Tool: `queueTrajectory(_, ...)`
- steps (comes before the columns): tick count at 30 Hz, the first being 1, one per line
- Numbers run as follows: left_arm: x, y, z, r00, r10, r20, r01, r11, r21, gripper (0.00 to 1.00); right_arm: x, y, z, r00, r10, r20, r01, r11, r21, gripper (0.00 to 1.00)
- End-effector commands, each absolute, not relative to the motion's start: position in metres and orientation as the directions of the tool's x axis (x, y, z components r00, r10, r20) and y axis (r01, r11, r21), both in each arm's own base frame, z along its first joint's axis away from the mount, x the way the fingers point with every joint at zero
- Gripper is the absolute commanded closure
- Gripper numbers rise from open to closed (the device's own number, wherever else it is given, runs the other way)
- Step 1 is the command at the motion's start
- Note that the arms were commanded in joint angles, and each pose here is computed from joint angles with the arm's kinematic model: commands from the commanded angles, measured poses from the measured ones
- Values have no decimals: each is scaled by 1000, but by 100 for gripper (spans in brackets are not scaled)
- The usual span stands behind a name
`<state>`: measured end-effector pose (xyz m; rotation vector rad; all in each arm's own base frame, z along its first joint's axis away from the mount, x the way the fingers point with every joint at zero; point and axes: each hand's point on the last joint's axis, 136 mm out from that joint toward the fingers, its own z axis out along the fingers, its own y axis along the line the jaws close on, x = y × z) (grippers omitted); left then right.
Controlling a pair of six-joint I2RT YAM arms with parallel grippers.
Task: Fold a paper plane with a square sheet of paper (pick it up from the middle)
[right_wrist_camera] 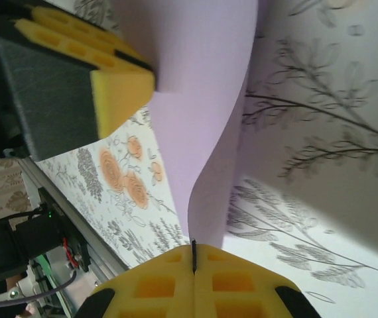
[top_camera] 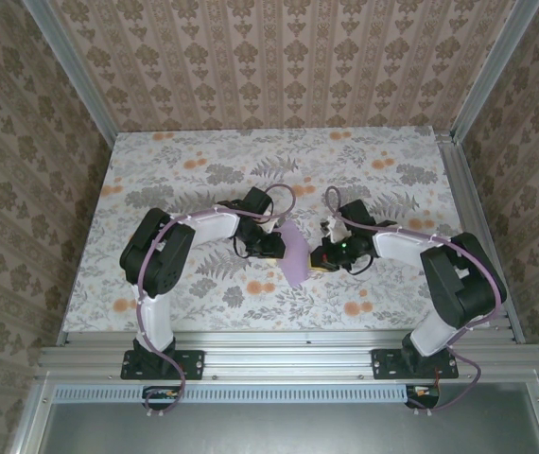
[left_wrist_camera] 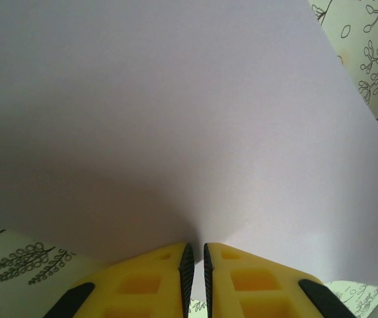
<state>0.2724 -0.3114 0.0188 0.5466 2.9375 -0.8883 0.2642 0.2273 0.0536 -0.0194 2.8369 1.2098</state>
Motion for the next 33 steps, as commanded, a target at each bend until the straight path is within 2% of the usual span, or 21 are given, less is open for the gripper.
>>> queueTrajectory(1, 254, -285, -11, -942, 335, -4, 299, 836, -460, 83, 272, 237, 58, -997, 14, -71, -41, 695, 717, 96)
queueTrajectory(14, 255, -287, -9, -944, 330, -11, 296, 830, -472, 83, 288, 265, 57, -998, 14, -62, -38, 660, 750, 96)
queueTrajectory(33, 253, -288, -10, -946, 323, -11, 287, 825, -487, 83, 299, 276, 37, -999, 20, -31, -10, 662, 749, 96)
